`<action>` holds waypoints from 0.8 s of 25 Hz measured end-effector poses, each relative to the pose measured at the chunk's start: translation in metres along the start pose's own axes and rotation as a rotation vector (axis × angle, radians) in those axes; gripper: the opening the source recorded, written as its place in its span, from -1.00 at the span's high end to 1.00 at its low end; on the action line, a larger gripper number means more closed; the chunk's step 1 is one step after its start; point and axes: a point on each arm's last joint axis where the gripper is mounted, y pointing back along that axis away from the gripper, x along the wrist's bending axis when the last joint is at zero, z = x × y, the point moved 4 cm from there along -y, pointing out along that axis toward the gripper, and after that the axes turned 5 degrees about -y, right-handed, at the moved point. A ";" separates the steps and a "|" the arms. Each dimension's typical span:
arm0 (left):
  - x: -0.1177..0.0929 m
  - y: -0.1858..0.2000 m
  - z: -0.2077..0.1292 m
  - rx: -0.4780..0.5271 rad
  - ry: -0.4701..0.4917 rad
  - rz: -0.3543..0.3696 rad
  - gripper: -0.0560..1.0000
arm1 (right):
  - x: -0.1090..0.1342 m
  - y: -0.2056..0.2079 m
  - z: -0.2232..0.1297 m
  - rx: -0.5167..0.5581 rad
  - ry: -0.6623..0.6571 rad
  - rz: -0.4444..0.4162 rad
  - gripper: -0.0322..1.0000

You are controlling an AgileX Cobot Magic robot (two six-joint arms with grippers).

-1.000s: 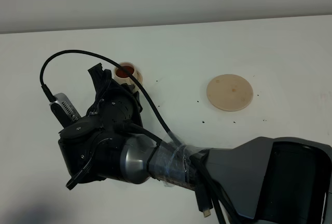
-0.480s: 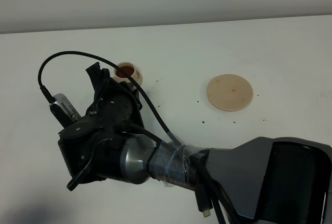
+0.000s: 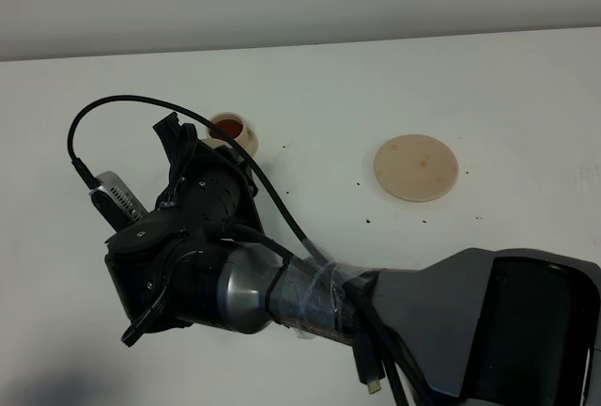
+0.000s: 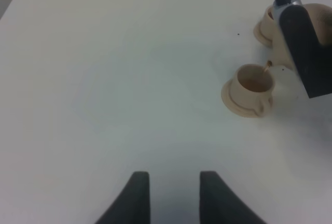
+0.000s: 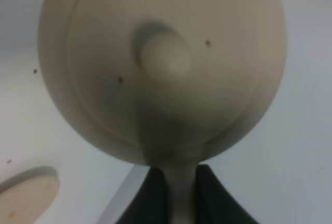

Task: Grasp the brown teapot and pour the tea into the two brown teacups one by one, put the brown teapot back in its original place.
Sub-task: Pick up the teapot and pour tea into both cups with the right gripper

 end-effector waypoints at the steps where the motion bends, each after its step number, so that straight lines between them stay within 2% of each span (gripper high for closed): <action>1: 0.000 0.000 0.000 0.000 0.000 0.000 0.36 | 0.000 0.000 0.000 0.002 0.000 0.001 0.69; 20: 0.000 0.000 0.000 0.000 0.000 0.000 0.36 | -0.003 0.000 -0.003 0.019 0.028 -0.022 0.69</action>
